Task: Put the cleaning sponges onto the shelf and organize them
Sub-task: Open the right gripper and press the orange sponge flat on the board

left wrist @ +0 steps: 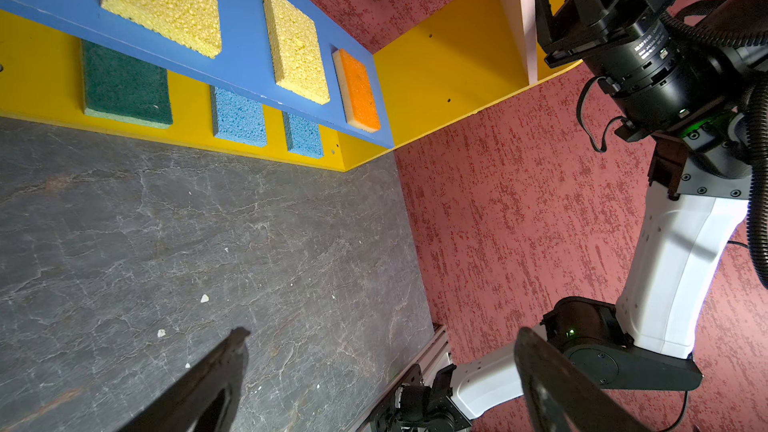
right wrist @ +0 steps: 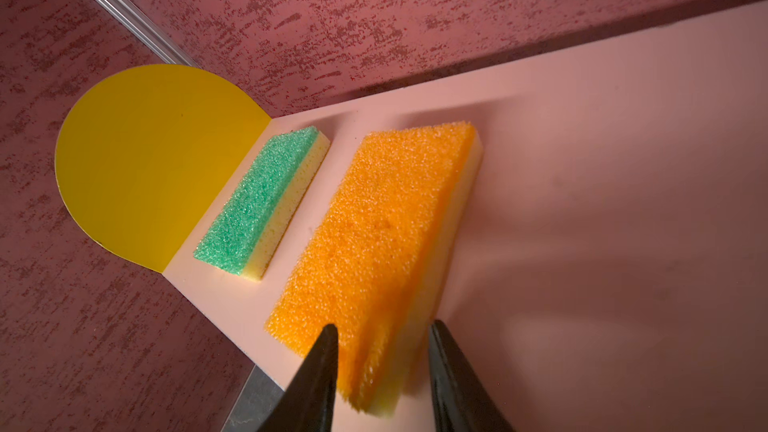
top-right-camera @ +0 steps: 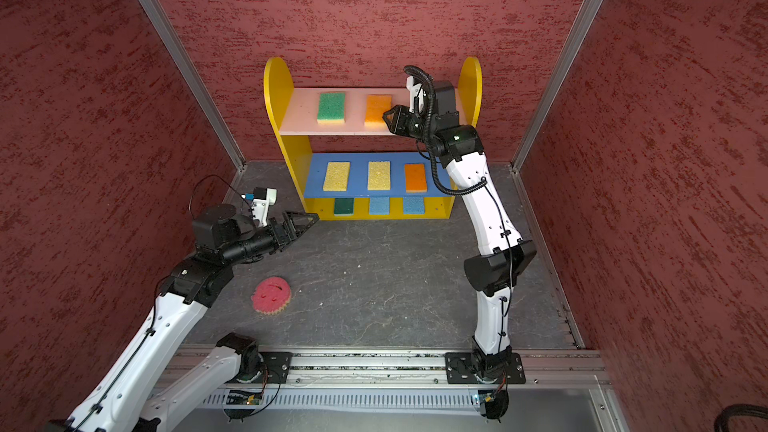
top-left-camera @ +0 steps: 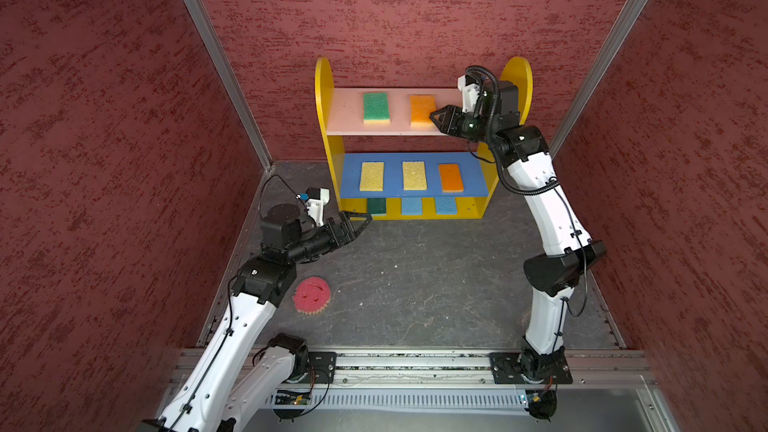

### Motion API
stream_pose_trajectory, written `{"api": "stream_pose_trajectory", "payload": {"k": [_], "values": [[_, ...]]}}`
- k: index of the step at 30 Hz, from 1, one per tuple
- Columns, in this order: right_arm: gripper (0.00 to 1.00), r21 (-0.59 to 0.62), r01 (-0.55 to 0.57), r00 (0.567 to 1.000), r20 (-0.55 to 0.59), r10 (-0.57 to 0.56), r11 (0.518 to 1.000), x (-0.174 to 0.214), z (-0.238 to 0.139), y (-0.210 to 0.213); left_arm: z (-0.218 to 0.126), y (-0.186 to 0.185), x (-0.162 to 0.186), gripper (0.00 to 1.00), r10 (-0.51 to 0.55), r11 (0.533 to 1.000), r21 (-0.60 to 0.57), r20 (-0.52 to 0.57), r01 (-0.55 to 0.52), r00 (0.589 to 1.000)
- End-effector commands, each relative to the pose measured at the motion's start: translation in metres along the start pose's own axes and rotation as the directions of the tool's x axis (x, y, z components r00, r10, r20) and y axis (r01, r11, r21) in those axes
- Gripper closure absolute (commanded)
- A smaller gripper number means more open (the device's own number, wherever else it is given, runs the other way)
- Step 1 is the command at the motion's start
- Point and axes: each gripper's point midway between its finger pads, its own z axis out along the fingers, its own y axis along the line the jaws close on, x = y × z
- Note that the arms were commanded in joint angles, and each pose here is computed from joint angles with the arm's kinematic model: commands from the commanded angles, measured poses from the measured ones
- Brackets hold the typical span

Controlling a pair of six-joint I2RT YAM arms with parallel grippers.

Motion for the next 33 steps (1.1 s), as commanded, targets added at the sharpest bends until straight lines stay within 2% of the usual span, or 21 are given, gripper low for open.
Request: {"api": "stream_pose_trajectory", "payload": {"k": [1, 13, 19, 22, 24, 27, 33], "values": [[0.56, 0.032, -0.010, 1.000, 0.003, 0.010, 0.999, -0.004, -0.005, -0.010, -0.003, -0.009, -0.007, 0.01, 0.014, 1.000, 0.024, 0.021, -0.014, 1.000], [0.54, -0.068, -0.019, 1.000, -0.003, 0.019, 0.998, -0.010, -0.036, 0.022, -0.011, -0.016, -0.012, 0.01, 0.038, 0.999, 0.023, 0.043, -0.039, 0.998], [0.59, -0.101, -0.025, 0.999, -0.026, 0.022, 0.995, -0.007, -0.044, 0.031, -0.012, -0.017, -0.014, 0.01, 0.042, 0.999, 0.024, 0.049, -0.043, 0.998], [0.68, -0.117, -0.028, 0.999, -0.031, 0.025, 0.993, -0.006, -0.048, 0.035, -0.013, -0.017, -0.014, 0.01, 0.039, 0.999, 0.022, 0.050, -0.041, 0.998], [0.83, -0.137, -0.033, 0.999, -0.041, 0.028, 0.990, -0.003, -0.049, 0.039, -0.013, -0.017, -0.014, 0.01, 0.040, 0.999, 0.021, 0.050, -0.041, 0.998], [0.98, -0.148, -0.036, 0.998, -0.060, 0.027, 0.988, 0.003, -0.046, 0.043, -0.013, -0.017, -0.015, 0.01, 0.038, 0.999, 0.020, 0.052, -0.039, 0.998], [1.00, -0.137, -0.043, 0.995, -0.094, 0.031, 0.990, 0.015, -0.035, 0.038, -0.012, -0.017, -0.016, 0.01, 0.035, 0.999, 0.023, 0.052, -0.036, 0.998]]}}
